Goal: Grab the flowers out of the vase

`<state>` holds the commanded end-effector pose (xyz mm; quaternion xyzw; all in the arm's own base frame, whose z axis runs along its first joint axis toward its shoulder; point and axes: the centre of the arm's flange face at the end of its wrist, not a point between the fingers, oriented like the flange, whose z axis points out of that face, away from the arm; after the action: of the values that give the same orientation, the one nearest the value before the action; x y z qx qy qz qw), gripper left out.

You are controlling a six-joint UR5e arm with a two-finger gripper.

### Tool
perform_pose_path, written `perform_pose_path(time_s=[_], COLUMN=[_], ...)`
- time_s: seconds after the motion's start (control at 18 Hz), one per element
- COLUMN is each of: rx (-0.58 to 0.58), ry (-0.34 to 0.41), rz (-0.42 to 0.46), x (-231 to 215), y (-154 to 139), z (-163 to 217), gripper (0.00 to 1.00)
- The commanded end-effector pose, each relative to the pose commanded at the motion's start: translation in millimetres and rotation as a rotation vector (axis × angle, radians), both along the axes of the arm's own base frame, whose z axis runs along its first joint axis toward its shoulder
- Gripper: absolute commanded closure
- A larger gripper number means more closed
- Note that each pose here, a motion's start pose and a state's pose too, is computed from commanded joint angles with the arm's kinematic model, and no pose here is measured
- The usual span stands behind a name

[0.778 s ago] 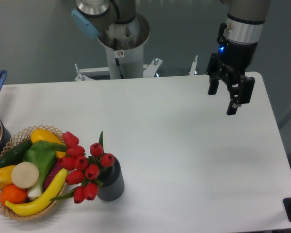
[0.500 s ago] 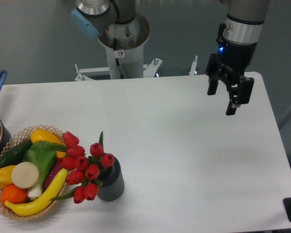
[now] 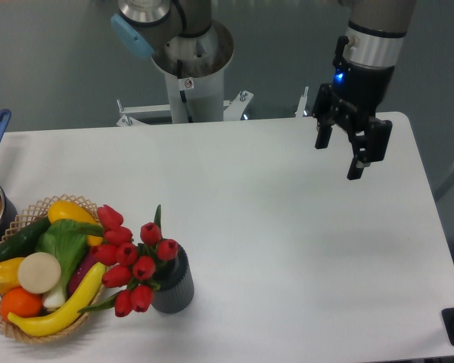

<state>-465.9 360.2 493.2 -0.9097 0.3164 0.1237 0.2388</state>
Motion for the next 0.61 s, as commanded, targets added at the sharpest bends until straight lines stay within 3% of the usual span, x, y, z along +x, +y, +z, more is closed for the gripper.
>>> perform_pose_path(time_s=[0.17,0.61], rx=[0.011,0.103], ry=[-0.074,-0.287], rz=[0.101,0.218], x=[3.4,31.6], y=[1.2,31.3], z=[-4.3,-20.7], gripper=[0.0,0.0])
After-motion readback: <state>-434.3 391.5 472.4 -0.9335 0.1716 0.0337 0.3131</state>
